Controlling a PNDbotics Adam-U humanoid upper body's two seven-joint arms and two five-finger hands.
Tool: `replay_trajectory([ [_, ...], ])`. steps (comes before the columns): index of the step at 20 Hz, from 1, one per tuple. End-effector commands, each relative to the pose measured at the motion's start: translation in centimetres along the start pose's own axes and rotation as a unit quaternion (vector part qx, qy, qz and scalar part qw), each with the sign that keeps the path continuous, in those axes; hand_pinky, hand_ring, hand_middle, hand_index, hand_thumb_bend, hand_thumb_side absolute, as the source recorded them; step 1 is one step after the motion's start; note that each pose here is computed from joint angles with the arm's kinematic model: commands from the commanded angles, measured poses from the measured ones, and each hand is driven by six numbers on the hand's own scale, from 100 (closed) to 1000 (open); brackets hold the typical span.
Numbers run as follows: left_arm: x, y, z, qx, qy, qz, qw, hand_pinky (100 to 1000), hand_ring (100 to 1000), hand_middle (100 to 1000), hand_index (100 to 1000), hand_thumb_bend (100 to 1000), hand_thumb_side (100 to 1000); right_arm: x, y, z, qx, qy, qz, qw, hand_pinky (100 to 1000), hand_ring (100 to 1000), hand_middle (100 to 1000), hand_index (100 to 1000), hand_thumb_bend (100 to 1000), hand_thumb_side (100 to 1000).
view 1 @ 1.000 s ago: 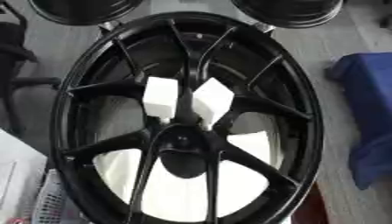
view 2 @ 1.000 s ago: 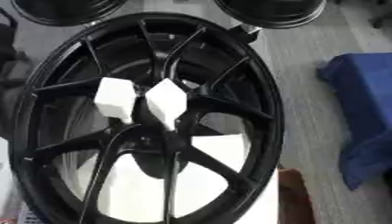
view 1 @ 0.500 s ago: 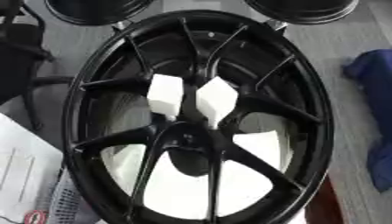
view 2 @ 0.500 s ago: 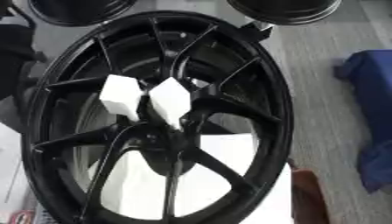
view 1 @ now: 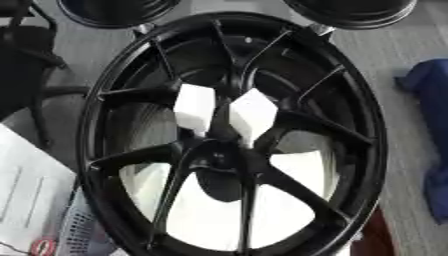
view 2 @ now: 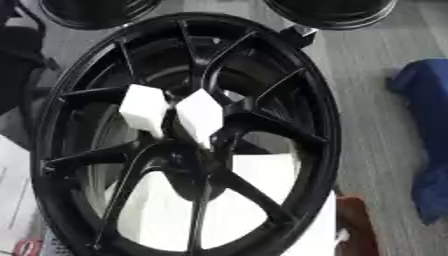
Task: Pull the pin out of the wheel hub.
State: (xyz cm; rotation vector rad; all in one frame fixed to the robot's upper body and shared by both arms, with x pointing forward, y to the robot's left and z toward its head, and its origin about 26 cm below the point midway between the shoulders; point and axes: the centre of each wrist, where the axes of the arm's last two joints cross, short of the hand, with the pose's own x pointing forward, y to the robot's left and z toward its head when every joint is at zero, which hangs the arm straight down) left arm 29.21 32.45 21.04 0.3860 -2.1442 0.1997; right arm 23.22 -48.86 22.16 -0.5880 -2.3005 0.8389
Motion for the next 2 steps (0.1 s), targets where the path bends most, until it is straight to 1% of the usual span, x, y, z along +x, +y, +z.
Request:
replay_trajectory([
  [1,0.95,-0.52,-0.3,-0.022,-0.016,0.006,1.0,744,650,592,721,335,661,1.32,1.43,-2.54,0.018,-0.049,-0.036,0.998,798,673,649,800,100,608],
  [2,1.01,-0.71,-0.33,-0.028,-0.016,0.007,0.999,743,650,592,721,335,662,1.33,2.24,-3.08,0.023,-0.054,-0.055,0.997,803,680,656,808,100,622],
])
